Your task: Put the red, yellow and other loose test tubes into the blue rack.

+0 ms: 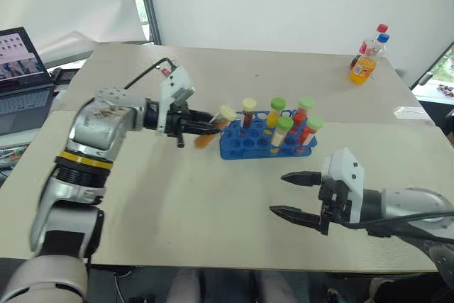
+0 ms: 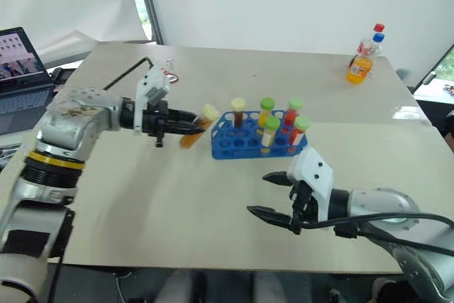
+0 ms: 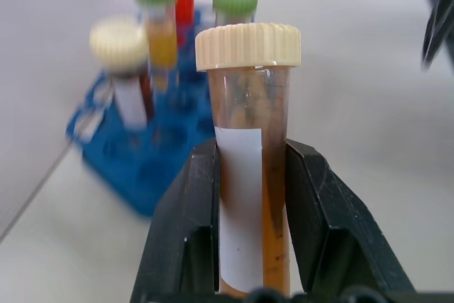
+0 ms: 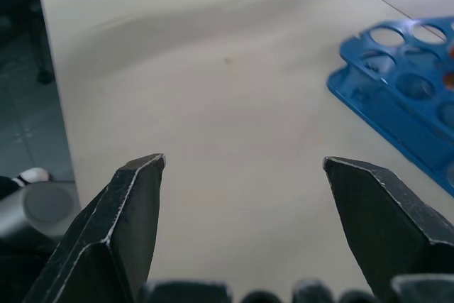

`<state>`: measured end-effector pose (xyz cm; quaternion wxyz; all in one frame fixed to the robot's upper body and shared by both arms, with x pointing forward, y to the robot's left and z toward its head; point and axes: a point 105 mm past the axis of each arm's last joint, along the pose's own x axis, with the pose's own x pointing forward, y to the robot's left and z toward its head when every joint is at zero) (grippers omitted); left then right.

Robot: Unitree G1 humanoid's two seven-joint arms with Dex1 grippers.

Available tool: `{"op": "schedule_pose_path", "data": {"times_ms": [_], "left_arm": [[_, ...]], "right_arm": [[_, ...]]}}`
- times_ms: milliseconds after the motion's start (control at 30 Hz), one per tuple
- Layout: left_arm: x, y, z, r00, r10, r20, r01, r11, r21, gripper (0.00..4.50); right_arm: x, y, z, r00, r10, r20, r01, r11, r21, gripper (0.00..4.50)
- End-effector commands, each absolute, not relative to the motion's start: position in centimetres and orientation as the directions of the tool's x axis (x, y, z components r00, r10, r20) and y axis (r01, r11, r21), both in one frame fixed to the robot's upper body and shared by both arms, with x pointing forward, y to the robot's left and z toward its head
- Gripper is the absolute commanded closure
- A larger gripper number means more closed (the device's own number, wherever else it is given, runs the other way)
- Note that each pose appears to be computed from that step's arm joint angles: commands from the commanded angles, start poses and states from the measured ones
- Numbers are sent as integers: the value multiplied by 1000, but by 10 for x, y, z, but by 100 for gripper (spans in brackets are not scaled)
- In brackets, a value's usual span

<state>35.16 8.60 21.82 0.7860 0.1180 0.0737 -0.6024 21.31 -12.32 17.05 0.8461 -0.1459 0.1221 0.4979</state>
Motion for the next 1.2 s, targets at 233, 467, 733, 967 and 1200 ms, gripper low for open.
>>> {"op": "schedule_pose_path", "data": {"times_ms": [233,467,733,967,1200], "left_arm": [[374,30,215,395,-915,79,893,402,203,370],[388,12,204,413,-903,120,884,429,185,370],[391,8,185,420,-902,95,885,431,179,370],[389,4,172,427,-899,92,880,437,185,370],[391,10,162,483,-866,126,847,499,185,370]], "right_arm": [[221,-129,202,673,709,-211,-738,622,-262,52],[219,-136,211,717,671,-191,-695,665,-273,52],[215,-138,213,742,644,-187,-669,695,-265,52],[216,-141,213,775,608,-171,-631,729,-264,52],[218,-144,214,799,581,-155,-600,757,-259,52]]}}
